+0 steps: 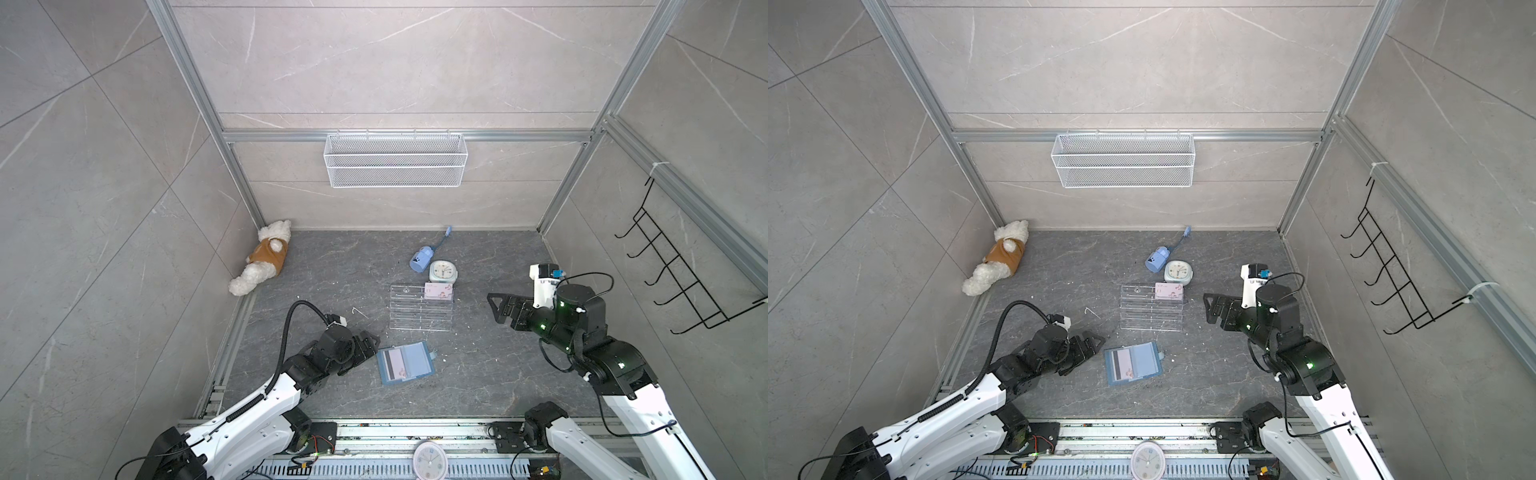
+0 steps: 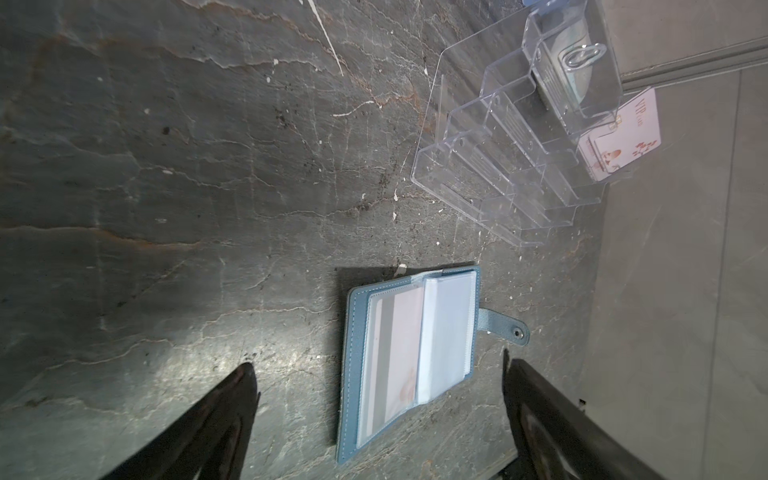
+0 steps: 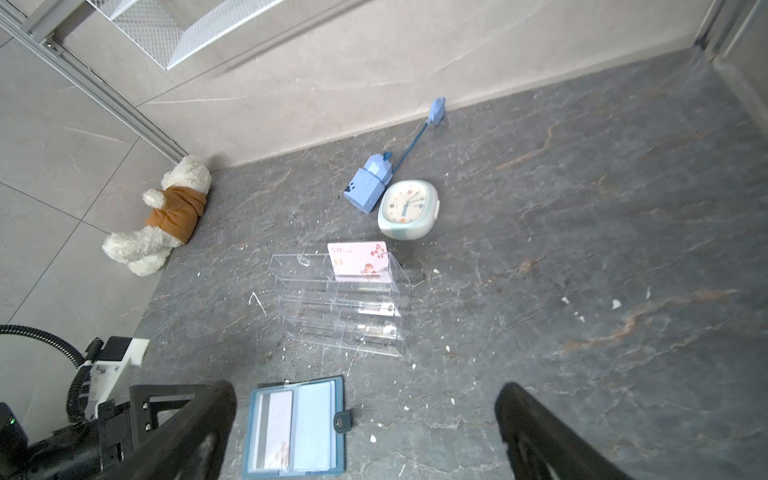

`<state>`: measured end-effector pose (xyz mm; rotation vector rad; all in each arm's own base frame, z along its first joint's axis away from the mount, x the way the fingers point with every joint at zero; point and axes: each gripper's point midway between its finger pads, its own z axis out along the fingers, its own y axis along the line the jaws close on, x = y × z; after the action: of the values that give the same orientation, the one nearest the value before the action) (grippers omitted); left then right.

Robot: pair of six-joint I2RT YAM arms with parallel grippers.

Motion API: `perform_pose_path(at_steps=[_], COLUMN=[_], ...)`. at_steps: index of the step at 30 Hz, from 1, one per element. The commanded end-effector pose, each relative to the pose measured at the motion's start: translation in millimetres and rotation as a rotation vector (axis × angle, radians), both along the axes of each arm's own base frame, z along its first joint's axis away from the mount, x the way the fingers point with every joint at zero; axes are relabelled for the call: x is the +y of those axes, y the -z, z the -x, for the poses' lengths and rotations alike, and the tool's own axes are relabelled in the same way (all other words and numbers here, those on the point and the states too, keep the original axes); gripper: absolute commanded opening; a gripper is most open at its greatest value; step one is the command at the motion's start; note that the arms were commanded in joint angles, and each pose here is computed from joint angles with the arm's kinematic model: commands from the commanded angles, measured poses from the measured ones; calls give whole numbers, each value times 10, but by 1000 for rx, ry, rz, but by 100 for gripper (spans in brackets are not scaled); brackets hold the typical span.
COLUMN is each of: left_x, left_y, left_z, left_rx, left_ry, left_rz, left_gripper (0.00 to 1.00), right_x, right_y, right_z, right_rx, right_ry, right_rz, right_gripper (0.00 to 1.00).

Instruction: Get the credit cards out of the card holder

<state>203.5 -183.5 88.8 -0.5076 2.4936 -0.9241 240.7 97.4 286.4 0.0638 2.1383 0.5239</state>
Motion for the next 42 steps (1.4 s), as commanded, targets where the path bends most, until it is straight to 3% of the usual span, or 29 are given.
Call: perform_pose_path(at_steps=[1,8,17,31,42], left_x=[-107,-107,-110,-116,-276], left_y=[-36,150,246,307,289], left_z=[4,39,70,122,128], left_rx=[27,87,100,123,136], left_ry=[9,3,-25,-20,40], left_rz=[100,123,179,195,252], left_gripper=[94,92,91,89,74], right_x=[126,304,643,1088,1599], right_y=[207,694,1149,1642,1808], right_z=[54,59,17,146,301], right_rx=[62,190,300,410,442], right_ry=[-40,-100,-181,-260,-360], right_rz=[-77,-121,-282,-289,-256], right_gripper=[100,100,92,82,58])
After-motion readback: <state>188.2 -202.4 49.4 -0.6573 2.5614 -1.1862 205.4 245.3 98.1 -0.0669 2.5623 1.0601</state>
